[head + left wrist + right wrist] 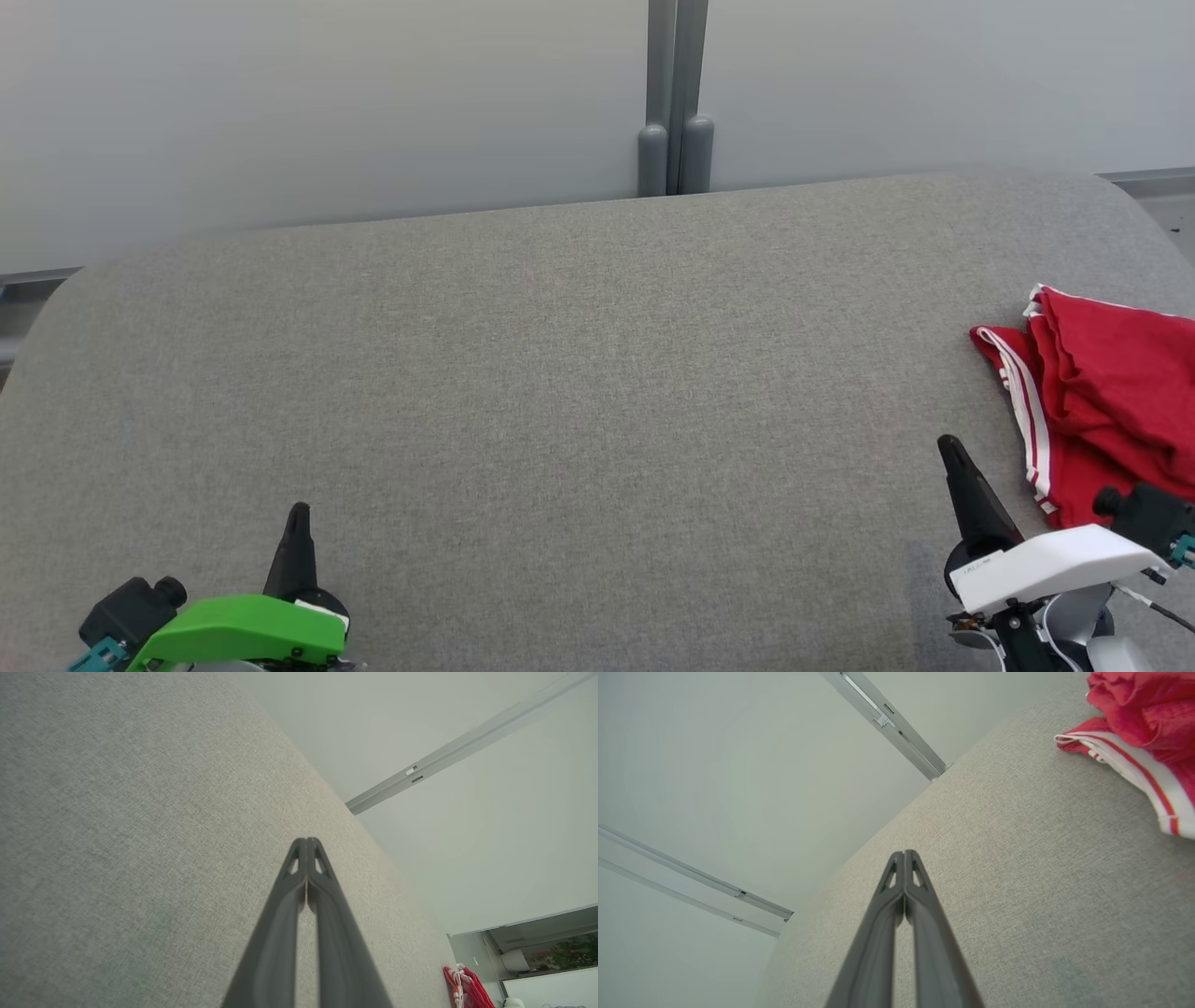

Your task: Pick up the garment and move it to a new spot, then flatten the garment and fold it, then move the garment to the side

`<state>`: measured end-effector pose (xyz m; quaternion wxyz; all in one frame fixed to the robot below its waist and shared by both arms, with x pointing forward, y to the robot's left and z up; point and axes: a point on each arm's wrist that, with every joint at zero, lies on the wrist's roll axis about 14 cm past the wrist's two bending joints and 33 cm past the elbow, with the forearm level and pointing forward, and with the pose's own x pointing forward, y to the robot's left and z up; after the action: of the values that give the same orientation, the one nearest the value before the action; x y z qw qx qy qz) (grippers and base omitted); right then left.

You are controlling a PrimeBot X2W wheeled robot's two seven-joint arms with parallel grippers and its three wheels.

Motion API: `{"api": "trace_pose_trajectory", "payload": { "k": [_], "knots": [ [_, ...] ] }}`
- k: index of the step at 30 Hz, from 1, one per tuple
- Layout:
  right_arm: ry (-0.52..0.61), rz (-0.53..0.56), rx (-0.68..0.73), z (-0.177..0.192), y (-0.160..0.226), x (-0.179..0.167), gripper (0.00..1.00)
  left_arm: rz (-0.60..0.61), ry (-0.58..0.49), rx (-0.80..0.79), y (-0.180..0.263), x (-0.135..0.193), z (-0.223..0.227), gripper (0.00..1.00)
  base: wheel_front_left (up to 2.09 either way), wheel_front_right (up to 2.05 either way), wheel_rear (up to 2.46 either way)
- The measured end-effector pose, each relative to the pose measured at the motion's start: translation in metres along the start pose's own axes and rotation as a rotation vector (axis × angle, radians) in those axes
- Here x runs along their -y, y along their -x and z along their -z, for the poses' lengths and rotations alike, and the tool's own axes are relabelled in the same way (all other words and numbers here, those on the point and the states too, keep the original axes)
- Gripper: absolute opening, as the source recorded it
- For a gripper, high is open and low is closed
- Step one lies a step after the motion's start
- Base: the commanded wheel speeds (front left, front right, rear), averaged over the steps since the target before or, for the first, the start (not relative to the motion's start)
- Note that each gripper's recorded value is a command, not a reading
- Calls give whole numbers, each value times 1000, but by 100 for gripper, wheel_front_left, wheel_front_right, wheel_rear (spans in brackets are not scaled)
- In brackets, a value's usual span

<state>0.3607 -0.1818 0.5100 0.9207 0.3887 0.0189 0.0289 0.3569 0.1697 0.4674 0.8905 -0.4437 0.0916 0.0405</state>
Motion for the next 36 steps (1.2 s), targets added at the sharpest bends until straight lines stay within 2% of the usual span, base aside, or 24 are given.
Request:
{"api": "trace_pose_trajectory", "payload": {
  "k": [36],
  "knots": [
    [-415,13,15,-4,-11,9,0,76,353,29,-8,7,-23,0,0,0,0]
  ]
}}
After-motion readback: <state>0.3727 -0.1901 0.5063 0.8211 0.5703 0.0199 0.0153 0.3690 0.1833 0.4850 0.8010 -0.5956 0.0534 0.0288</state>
